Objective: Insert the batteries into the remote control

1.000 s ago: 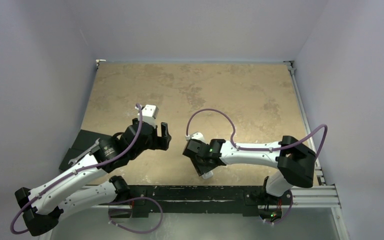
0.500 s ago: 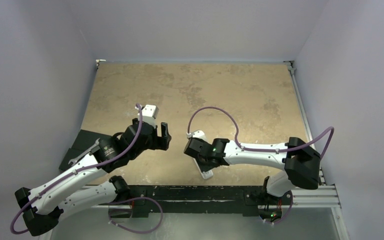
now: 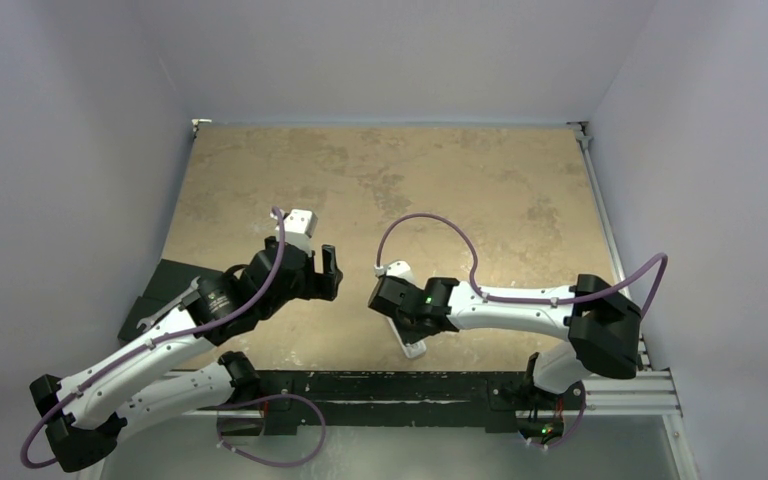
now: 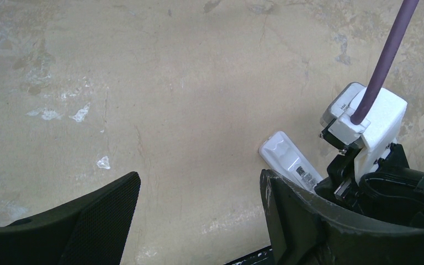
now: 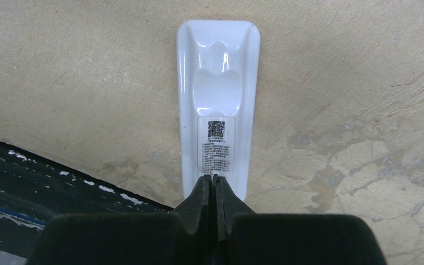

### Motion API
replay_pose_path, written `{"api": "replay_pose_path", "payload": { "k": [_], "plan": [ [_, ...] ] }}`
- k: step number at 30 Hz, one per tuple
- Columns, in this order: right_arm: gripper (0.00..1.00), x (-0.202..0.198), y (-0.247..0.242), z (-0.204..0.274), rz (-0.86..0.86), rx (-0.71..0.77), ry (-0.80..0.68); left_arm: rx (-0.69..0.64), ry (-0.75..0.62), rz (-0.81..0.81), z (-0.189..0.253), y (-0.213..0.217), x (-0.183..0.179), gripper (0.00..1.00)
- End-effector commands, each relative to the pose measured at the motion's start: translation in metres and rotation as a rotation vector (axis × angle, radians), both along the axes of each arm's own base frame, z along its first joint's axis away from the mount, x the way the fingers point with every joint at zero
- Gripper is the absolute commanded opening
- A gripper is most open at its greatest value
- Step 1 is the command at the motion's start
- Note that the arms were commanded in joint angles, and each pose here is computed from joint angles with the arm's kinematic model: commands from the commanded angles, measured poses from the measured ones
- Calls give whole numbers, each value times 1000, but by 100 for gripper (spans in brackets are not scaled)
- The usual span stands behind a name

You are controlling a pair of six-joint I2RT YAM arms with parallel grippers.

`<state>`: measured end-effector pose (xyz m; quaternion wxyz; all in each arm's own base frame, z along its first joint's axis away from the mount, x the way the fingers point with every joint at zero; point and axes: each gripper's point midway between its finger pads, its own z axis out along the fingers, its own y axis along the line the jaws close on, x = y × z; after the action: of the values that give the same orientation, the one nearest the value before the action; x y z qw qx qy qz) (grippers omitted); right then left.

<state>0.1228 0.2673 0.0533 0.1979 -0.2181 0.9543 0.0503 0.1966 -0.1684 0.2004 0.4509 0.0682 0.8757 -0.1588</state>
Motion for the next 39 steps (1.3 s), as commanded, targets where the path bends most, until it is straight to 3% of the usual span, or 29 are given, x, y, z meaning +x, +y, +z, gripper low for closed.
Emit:
{"api": "replay_pose_path", "payload": {
  "k": [1,22,39],
  "plan": [
    [0,3,-1,0,-19,7,-22,-6,-33,12,11,0,6,80],
    [0,-7,1,-34,20,-29,45,12,-21,9,6,-2,7,80],
    [0,-4,4,-26,33,-16,24,27,-13,15,3,-1,9,80]
  ]
}}
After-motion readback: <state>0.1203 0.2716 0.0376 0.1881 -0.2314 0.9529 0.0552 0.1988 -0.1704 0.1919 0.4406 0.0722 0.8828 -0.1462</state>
